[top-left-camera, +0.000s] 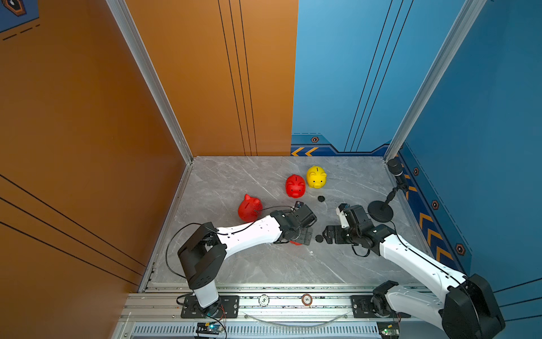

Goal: Open piggy banks
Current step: Move the piggy bank to the center of the board, then move the lid to the center of the board.

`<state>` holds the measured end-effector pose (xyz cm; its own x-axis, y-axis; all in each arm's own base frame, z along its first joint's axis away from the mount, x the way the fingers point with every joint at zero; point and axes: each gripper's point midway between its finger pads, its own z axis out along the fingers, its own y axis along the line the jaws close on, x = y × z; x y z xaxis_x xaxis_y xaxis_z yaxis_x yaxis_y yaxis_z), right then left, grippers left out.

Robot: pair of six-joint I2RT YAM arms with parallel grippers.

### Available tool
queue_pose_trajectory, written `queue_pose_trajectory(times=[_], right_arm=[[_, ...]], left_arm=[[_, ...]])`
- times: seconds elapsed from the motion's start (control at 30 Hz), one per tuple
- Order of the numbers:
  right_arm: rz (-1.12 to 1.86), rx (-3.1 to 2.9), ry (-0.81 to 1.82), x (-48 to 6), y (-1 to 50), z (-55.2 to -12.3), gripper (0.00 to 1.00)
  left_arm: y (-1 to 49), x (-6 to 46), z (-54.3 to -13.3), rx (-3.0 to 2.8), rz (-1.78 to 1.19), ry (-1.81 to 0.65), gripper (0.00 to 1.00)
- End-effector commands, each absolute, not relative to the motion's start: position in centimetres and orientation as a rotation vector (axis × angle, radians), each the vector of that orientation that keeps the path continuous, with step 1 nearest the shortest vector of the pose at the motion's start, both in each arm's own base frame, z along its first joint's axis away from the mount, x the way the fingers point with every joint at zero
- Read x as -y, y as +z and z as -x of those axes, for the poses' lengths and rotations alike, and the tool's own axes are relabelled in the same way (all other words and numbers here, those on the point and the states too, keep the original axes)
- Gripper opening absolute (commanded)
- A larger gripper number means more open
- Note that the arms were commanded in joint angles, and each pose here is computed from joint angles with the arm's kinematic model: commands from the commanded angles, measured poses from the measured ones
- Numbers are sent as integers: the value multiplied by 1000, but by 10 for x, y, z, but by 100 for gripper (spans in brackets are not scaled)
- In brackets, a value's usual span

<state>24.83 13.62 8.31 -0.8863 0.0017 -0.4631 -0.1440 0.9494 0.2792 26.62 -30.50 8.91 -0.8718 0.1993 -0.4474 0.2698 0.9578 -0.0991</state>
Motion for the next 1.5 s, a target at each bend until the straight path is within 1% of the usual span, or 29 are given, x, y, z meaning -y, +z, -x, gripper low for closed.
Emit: queue_pose_trajectory(times=[0.0,0.23,0.53,0.67,0.87,0.97,1.17,1.3,1.47], right_arm=[[127,-2620,452,-138,83,-247,100],[169,-2640,481,-148,76,-243,99],[254,-2719,356,-157,48,-234,88],[283,-2727,249,-158,38,-232,79],[317,-2734,147,-161,28,-231,64],[321,-2732,86,-160,25,-234,64],[307,-2732,89,-166,21,-242,62],[321,-2742,96,-173,16,-247,58],[337,-2751,85,-178,12,-253,49]], left_arm=[[57,253,-273,-2750,-272,-36,98],[53,222,-314,-2751,-266,-91,99],[73,220,-378,-2694,-305,-200,100],[72,224,-395,-2697,-302,-224,100],[69,223,-415,-2701,-256,-229,98],[70,223,-423,-2688,-253,-239,98],[79,220,-443,-2659,-247,-277,98],[95,225,-448,-2619,-280,-327,98],[138,225,-432,-2544,-268,-380,100]])
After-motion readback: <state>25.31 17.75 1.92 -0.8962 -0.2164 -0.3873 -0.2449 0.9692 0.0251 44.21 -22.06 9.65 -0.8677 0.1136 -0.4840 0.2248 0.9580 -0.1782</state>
